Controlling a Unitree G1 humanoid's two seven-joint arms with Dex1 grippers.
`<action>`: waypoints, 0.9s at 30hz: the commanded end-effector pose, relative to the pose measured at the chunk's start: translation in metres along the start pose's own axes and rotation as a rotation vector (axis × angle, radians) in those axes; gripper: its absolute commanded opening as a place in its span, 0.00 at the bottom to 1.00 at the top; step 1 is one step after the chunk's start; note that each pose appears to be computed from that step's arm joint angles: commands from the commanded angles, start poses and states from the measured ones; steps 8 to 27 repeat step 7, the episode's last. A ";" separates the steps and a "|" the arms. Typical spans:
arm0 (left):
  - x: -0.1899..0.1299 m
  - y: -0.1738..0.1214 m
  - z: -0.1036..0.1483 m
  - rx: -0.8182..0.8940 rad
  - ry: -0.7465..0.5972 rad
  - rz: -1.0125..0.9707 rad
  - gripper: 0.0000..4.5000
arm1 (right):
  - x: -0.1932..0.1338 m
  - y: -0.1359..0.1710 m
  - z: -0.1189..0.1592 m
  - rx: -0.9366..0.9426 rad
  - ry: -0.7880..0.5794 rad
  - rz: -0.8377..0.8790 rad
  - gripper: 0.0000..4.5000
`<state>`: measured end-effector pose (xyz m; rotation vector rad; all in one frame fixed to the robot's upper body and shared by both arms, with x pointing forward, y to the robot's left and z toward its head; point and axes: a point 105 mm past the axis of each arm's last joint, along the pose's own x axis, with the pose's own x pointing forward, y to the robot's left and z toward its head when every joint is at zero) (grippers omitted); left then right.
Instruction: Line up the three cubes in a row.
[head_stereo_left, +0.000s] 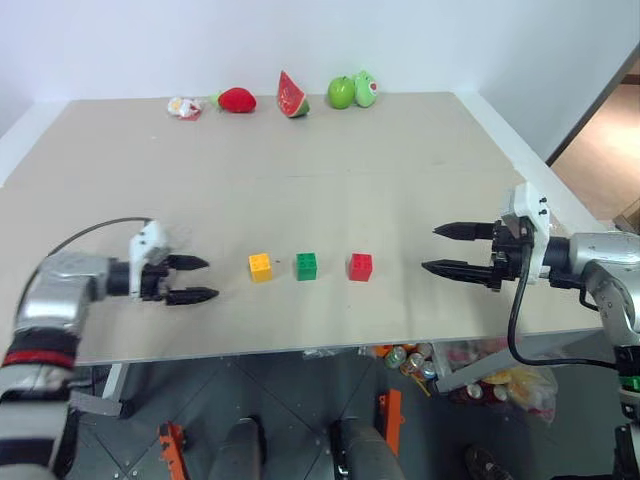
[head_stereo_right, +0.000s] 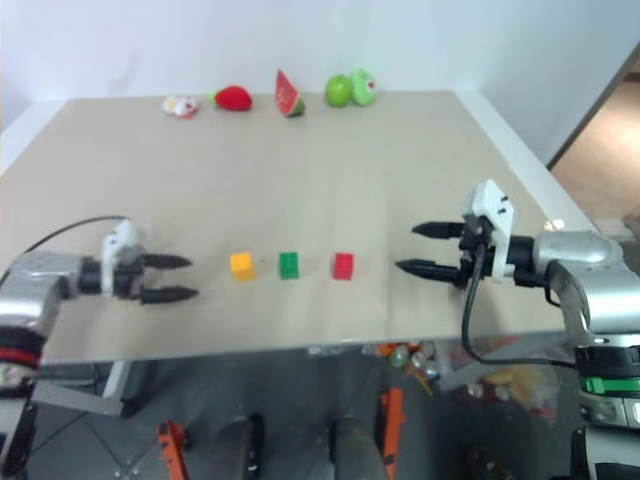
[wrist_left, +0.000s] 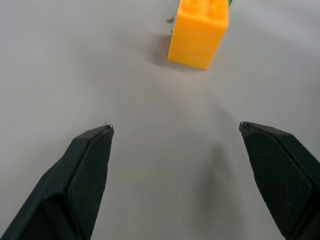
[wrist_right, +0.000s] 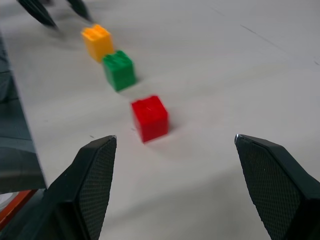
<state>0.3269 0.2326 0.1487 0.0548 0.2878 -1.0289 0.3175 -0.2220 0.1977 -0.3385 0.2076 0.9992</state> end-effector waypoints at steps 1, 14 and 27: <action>-0.011 -0.016 0.038 -0.021 -0.126 0.021 0.93 | -0.008 -0.006 -0.001 -0.016 0.003 -0.024 0.87; -0.012 -0.040 0.031 -0.052 -0.146 0.022 0.93 | 0.001 -0.009 -0.011 0.016 0.004 -0.026 0.87; -0.012 -0.040 0.031 -0.052 -0.146 0.022 0.93 | 0.001 -0.009 -0.011 0.016 0.004 -0.026 0.87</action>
